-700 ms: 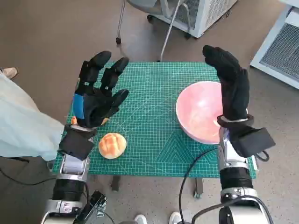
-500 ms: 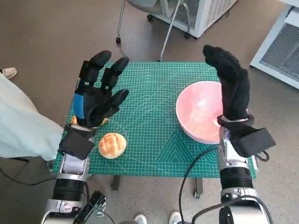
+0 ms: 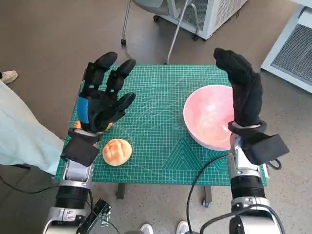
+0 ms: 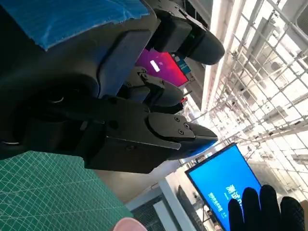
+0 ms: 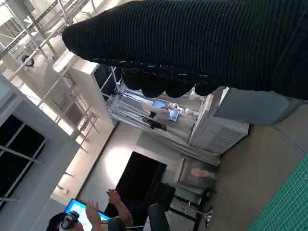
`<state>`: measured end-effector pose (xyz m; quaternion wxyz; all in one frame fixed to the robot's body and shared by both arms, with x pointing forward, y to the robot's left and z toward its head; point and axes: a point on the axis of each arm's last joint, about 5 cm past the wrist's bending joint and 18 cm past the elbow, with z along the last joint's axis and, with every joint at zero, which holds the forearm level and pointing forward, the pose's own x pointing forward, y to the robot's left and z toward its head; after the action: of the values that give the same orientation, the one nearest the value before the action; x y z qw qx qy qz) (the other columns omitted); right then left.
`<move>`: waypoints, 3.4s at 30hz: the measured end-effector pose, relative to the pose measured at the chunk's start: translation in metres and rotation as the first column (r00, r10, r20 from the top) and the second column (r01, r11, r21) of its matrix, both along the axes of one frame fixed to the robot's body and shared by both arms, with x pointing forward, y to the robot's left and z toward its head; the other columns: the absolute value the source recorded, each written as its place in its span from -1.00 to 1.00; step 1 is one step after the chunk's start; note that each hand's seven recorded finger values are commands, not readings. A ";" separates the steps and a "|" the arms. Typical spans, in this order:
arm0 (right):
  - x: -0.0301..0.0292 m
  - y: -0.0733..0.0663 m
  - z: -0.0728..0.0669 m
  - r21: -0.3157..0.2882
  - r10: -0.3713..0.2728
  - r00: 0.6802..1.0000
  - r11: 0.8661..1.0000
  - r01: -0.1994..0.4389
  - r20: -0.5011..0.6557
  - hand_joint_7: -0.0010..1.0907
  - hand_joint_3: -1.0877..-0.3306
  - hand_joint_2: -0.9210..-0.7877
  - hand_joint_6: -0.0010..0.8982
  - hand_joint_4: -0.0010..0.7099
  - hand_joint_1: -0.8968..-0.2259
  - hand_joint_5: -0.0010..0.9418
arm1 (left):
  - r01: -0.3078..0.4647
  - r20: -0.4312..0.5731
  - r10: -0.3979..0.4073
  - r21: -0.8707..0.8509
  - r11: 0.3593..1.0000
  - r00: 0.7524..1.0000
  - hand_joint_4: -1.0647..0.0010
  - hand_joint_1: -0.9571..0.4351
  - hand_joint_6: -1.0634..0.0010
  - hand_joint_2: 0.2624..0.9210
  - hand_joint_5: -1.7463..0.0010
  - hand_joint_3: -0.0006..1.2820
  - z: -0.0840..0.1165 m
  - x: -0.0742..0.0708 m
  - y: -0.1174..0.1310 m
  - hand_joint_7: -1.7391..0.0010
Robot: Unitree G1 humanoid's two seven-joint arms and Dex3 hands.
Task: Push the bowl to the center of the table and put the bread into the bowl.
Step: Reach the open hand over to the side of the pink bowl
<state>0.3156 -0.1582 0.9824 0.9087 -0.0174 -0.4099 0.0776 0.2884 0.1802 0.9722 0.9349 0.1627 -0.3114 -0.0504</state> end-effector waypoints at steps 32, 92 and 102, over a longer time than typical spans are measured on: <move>-0.0166 -0.095 -0.049 0.097 -0.416 0.833 0.873 0.478 -0.365 0.24 0.11 -1.00 -0.62 0.09 0.54 -0.97 | -0.001 0.018 0.001 -0.003 1.000 1.000 0.50 0.29 0.66 1.00 0.40 -0.73 0.000 0.000 -0.003 0.10; 0.0155 0.034 -0.065 0.424 0.137 0.668 0.858 0.289 -0.732 0.33 0.00 -0.53 -0.51 0.06 0.66 -0.98 | -0.135 0.005 0.135 -0.001 0.991 0.991 0.73 0.35 0.84 0.87 0.13 -0.58 0.005 -0.030 0.019 -0.14; 0.0179 0.048 -0.060 0.390 0.140 0.635 0.880 0.272 -0.759 0.18 -0.09 -0.40 -0.46 0.11 0.46 -0.98 | -0.154 -0.002 0.154 -0.004 0.988 0.988 0.72 0.35 0.82 0.84 0.13 -0.55 0.003 -0.035 0.021 -0.13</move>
<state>0.3335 -0.1103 0.9221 0.9731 0.2225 0.0112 -0.0588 0.2535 0.2013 0.9749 0.9366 0.1843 -0.2971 0.0225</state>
